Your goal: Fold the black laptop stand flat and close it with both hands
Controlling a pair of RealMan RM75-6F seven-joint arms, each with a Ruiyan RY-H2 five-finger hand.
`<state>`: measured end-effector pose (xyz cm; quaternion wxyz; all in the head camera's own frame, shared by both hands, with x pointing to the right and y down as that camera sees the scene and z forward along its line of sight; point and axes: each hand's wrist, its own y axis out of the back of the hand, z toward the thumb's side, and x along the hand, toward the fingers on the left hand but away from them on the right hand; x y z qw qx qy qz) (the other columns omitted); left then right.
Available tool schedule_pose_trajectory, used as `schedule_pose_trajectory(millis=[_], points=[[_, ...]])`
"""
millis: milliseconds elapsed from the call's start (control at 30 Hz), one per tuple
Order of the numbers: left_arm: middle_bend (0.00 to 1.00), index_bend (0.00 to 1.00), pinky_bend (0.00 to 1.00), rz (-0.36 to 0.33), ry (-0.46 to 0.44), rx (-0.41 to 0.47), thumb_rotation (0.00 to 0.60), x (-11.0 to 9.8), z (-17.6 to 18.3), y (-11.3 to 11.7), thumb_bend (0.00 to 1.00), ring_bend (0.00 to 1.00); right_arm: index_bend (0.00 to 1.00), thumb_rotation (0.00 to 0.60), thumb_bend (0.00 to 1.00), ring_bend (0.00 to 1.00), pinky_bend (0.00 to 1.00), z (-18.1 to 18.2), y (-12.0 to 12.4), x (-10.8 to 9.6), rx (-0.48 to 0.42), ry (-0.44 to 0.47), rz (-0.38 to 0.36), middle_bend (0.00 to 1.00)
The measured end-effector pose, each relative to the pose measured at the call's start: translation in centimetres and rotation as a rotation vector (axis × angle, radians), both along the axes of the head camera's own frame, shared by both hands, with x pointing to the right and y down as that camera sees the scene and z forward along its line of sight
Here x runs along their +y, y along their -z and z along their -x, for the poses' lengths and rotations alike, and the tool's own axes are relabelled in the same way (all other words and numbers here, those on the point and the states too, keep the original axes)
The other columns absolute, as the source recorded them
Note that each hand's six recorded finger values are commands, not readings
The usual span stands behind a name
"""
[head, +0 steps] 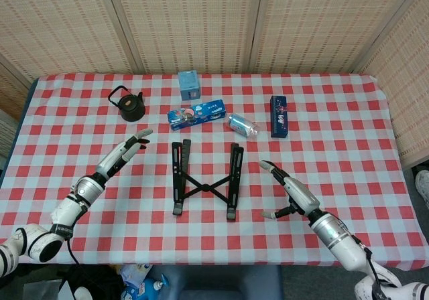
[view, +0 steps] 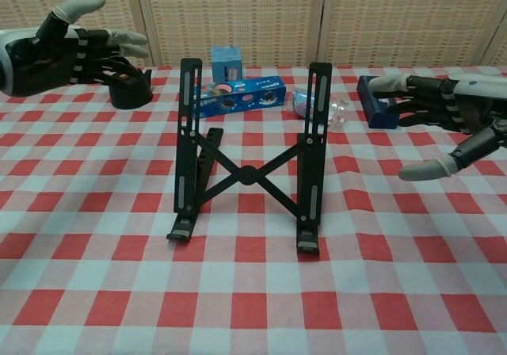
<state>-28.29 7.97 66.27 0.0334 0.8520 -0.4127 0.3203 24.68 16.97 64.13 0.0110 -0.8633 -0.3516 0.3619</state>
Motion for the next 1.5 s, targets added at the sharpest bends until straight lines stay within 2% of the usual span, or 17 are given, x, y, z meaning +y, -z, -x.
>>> schedule_pose_trajectory(millis=[233, 467, 800, 1133, 1500], points=[[0.11, 0.10, 0.19, 0.083, 0.040, 0.060, 0.000, -1.2, -2.0, -1.4, 0.21, 0.17, 0.00, 0.600, 0.00, 0.00, 0.02, 1.7, -1.0, -1.1, -0.104, -0.079, 0.081, 0.00], [0.19, 0.16, 0.23, 0.148, 0.062, 0.120, 0.000, -1.6, -4.1, -2.2, 0.21, 0.23, 0.00, 0.600, 0.00, 0.00, 0.02, 3.1, -2.2, -2.3, -0.205, -0.189, 0.149, 0.00], [0.31, 0.26, 0.31, 0.223, 0.088, 0.191, 0.000, -1.7, -6.4, -2.8, 0.21, 0.35, 0.00, 0.600, 0.00, 0.00, 0.02, 5.0, -4.0, -3.3, -0.279, -0.239, 0.230, 0.02], [0.41, 0.34, 0.42, 0.293, 0.084, 0.269, 0.000, -1.0, -7.9, -2.5, 0.21, 0.44, 0.00, 0.600, 0.00, 0.00, 0.02, 7.3, -4.3, -3.7, -0.382, -0.224, 0.266, 0.12], [0.41, 0.35, 0.43, 0.267, -0.009, 0.357, 0.000, 1.1, -6.9, 1.0, 0.21, 0.44, 0.00, 0.600, 0.00, 0.03, 0.02, 7.5, -1.3, -1.8, -0.474, -0.086, 0.248, 0.14]])
